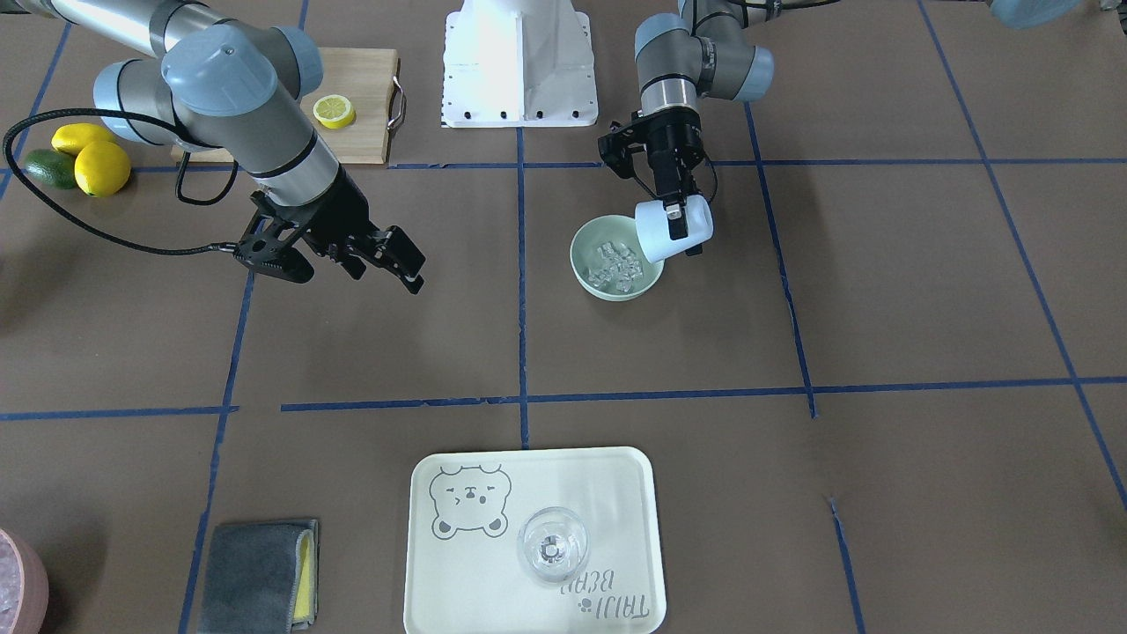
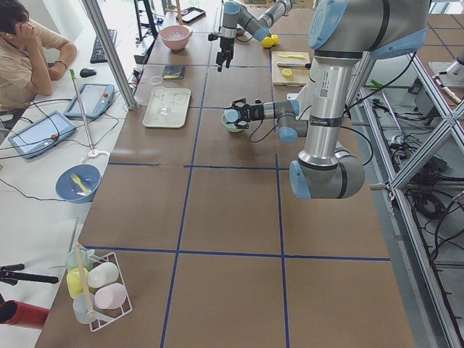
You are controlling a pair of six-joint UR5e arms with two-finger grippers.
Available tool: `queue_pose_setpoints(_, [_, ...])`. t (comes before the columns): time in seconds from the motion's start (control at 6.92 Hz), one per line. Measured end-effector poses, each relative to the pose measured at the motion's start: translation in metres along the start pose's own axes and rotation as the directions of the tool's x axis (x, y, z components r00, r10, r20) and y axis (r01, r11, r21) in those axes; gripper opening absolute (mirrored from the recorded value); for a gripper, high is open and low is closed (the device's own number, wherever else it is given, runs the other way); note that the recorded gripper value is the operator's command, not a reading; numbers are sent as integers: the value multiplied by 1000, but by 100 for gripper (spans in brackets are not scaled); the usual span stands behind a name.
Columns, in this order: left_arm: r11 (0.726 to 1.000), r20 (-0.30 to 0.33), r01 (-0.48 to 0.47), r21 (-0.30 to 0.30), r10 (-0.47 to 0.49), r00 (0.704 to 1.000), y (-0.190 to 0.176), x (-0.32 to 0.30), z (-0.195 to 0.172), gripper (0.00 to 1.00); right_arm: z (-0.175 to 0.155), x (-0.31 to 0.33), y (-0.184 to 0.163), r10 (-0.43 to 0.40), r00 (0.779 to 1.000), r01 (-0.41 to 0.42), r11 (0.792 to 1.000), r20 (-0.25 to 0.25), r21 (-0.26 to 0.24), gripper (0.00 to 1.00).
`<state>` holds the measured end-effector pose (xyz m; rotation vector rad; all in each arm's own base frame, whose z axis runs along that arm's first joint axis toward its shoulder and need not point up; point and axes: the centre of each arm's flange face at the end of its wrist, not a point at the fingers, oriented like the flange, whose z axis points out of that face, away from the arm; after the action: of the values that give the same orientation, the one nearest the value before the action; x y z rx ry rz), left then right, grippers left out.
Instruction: Pour ice into bowl
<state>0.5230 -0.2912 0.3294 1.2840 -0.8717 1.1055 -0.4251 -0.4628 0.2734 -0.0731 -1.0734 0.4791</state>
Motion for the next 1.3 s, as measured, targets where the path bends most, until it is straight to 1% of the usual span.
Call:
queue_pose_setpoints(0.14, [998, 4, 58, 7, -58, 998, 4, -13, -3, 0, -1, -1, 0, -2, 1000, 2, 1000, 3, 0, 100])
queue_pose_setpoints(0.29, [989, 3, 150, 12, -150, 989, 8, -21, -4, 0, -2, -1, 0, -4, 1000, 4, 1000, 5, 1, 100])
queue_pose_setpoints(0.43, [967, -4, 254, 14, -254, 967, 12, -21, -3, 0, -3, -1, 0, -6, 1000, 6, 1000, 6, 3, 100])
queue_pose_setpoints(0.58, [940, -16, 342, 11, -342, 940, 20, -12, 0, 0, -3, -1, -1, -8, 1000, 8, 1000, 7, 6, 100])
queue_pose_setpoints(0.72, [902, -40, 431, 3, -430, 902, 32, 3, 6, 0, -3, -2, -1, -10, 1000, 10, 1000, 8, 13, 100])
queue_pose_setpoints(0.87, [836, -83, 549, -19, -548, 832, 51, 22, 15, 0, -4, -3, -1, -12, 1000, 12, 1000, 11, 20, 100])
queue_pose_setpoints(1.01, [736, -132, 674, -63, -676, 725, 79, 41, 23, 0, -6, -4, -1, -14, 1000, 14, 1000, 16, 23, 100])
queue_pose_setpoints(1.16, [618, -164, 777, -123, -784, 598, 112, 59, 25, 0, -8, -5, 0, -16, 1000, 16, 1000, 20, 25, 100])
queue_pose_setpoints(1.3, [478, -161, 856, -196, -877, 453, 145, 82, 23, 0, -9, -6, 0, -18, 1000, 17, 999, 22, 32, 100])
